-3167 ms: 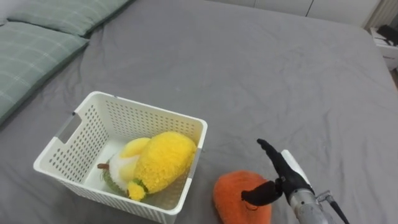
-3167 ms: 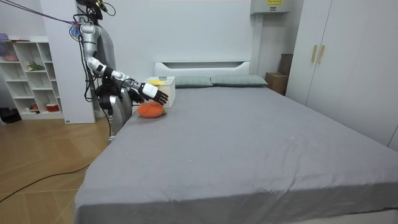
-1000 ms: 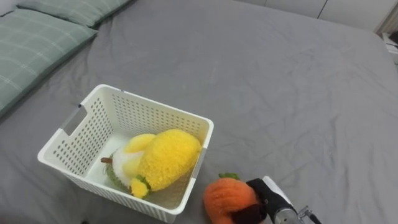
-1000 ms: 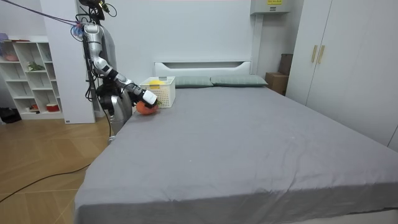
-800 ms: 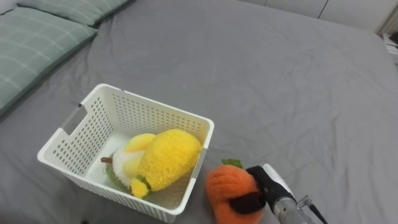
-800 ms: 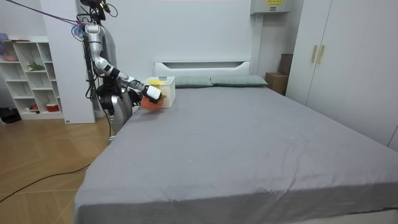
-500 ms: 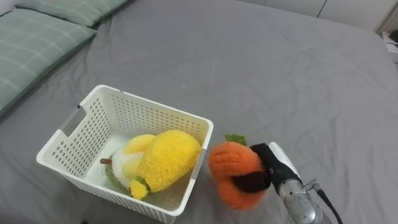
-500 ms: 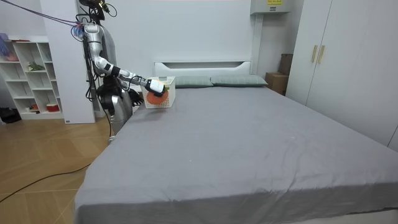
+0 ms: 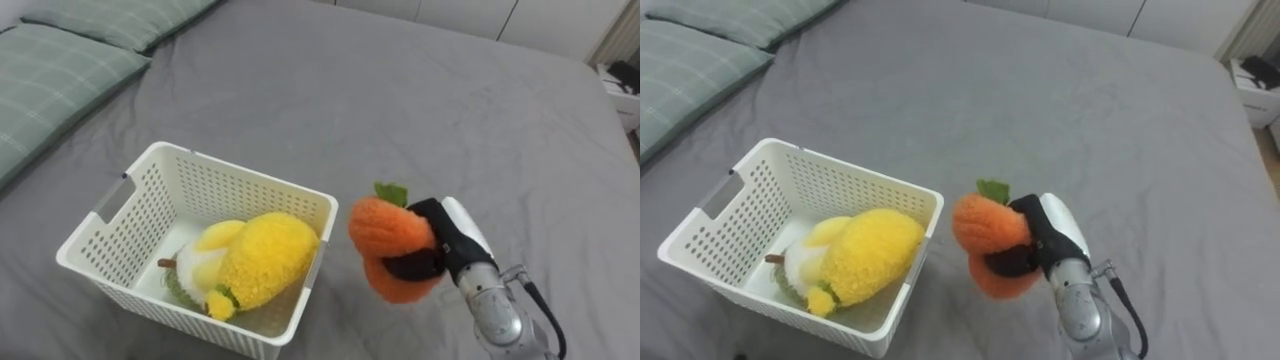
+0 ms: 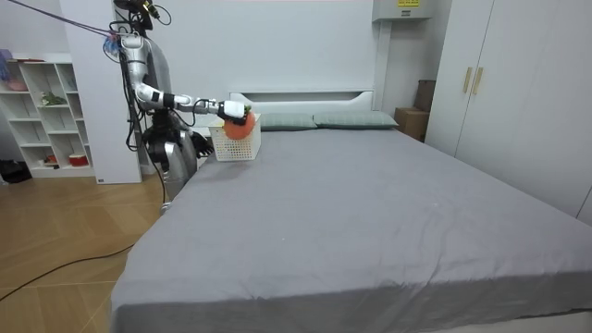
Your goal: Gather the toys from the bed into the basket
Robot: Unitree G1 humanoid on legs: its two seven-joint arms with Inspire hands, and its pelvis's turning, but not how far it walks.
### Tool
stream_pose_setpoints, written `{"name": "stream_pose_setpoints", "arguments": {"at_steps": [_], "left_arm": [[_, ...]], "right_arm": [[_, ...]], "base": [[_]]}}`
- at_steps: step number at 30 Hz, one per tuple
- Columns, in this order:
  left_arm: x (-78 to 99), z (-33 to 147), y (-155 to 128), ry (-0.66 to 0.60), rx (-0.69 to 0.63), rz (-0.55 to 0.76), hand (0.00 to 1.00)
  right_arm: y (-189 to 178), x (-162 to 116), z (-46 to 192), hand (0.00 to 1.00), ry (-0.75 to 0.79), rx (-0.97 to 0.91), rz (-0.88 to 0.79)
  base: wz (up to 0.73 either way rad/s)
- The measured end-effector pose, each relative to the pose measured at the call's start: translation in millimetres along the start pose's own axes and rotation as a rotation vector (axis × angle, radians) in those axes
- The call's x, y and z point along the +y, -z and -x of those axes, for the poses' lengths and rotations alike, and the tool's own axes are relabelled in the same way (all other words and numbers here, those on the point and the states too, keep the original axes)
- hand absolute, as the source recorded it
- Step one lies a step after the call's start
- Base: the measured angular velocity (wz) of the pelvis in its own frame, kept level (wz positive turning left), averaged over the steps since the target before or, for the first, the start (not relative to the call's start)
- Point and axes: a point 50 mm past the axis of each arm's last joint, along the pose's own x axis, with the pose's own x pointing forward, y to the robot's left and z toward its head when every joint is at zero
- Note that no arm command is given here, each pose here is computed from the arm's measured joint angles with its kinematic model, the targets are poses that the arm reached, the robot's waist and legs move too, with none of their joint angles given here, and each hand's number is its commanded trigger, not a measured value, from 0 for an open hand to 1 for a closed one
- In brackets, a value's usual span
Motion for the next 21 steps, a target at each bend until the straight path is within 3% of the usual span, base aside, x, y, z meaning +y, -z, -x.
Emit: {"name": "stream_pose_setpoints", "arguments": {"at_steps": [5, 21], "left_arm": [[-1.0, 0.1, -1, 0.005, -0.002, 0.0, 0.0], [0.0, -1.3, 1, 0.021, -0.005, -0.004, 0.0]], "right_arm": [[-23, -21, 0, 1.0, 0.094, -0.098, -0.005], [-61, -38, 4, 1.0, 0.137, -0.262, -0.02]], "base": [[0.0], [-0.02]]}}
